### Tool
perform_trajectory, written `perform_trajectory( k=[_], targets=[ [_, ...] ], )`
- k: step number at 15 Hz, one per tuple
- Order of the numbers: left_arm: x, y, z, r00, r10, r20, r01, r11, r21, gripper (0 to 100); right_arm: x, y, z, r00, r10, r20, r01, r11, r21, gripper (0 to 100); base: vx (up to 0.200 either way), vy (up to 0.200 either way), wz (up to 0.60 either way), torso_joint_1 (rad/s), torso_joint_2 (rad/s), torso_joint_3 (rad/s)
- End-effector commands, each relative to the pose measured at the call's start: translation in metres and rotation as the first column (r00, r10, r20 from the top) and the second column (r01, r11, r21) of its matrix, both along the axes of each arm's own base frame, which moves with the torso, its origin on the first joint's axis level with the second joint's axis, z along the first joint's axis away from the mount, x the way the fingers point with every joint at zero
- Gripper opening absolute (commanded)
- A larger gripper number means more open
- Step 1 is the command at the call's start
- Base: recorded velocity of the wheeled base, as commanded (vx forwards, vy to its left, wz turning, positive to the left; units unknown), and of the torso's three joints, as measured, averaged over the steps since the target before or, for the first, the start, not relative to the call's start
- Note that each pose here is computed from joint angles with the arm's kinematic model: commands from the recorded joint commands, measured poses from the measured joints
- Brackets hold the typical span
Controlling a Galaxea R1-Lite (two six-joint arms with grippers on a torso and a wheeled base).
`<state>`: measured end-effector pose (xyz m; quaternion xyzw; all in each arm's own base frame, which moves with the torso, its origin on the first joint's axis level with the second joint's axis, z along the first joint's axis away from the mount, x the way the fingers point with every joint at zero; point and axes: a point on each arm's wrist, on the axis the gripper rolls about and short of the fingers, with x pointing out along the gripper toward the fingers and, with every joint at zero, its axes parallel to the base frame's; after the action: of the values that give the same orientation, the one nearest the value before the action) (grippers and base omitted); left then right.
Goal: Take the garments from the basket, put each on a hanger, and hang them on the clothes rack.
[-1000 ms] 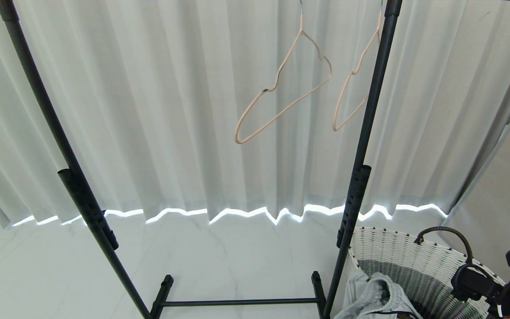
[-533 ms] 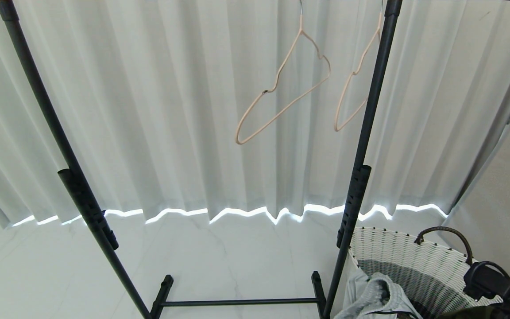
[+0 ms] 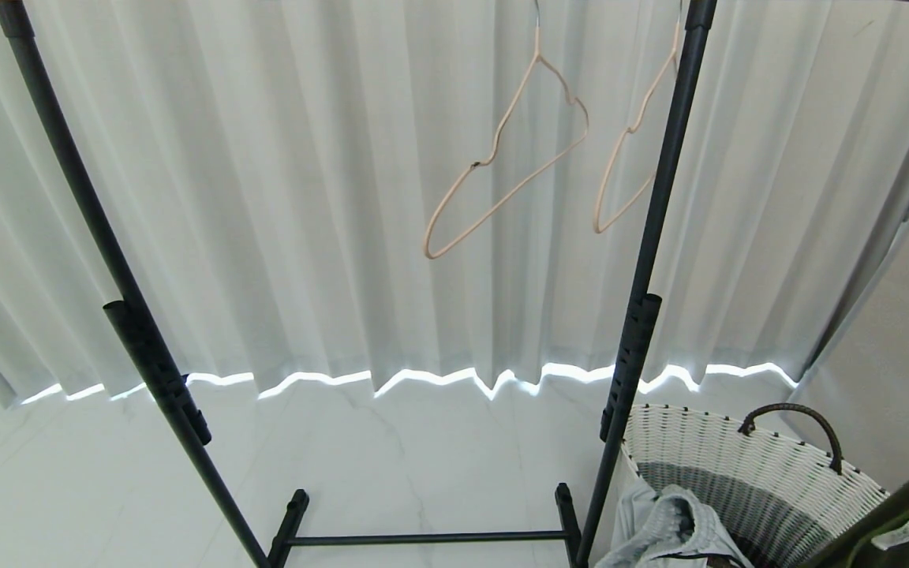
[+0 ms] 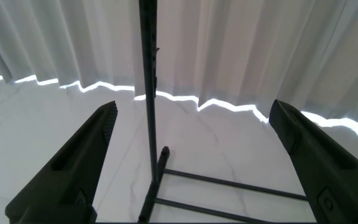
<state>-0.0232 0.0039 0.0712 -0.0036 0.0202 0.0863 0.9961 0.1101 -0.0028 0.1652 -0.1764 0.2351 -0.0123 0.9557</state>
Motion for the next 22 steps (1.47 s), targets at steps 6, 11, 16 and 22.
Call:
perform_trajectory(
  k=[6,11,16,22],
  targets=[
    [0.0,0.0,0.0,1.0,0.001,-0.002,-0.001,1.0,0.002,100,-0.06,0.001,0.039,0.969,-0.036,0.245,0.014,0.996,0.09,0,-0.1,0.0,0.0,0.0,0.0,0.001],
    [0.0,0.0,0.0,1.0,0.001,-0.002,-0.001,1.0,0.002,100,-0.06,0.001,0.038,0.969,-0.036,0.244,0.015,0.996,0.09,0,-0.2,0.0,0.0,0.003,0.0,0.001],
    [0.0,0.0,0.0,1.0,0.001,0.0,-0.001,1.0,0.002,100,-0.063,0.001,0.037,0.97,-0.034,0.242,0.013,0.996,0.089,0,-0.04,0.0,0.0,0.001,0.0,0.0],
    [0.0,0.0,0.0,1.0,0.001,0.0,-0.001,1.0,0.002,100,-0.064,0.001,0.035,0.973,-0.03,0.229,0.011,0.996,0.087,0,0.0,0.067,0.0,0.002,0.0,0.0]
  ],
)
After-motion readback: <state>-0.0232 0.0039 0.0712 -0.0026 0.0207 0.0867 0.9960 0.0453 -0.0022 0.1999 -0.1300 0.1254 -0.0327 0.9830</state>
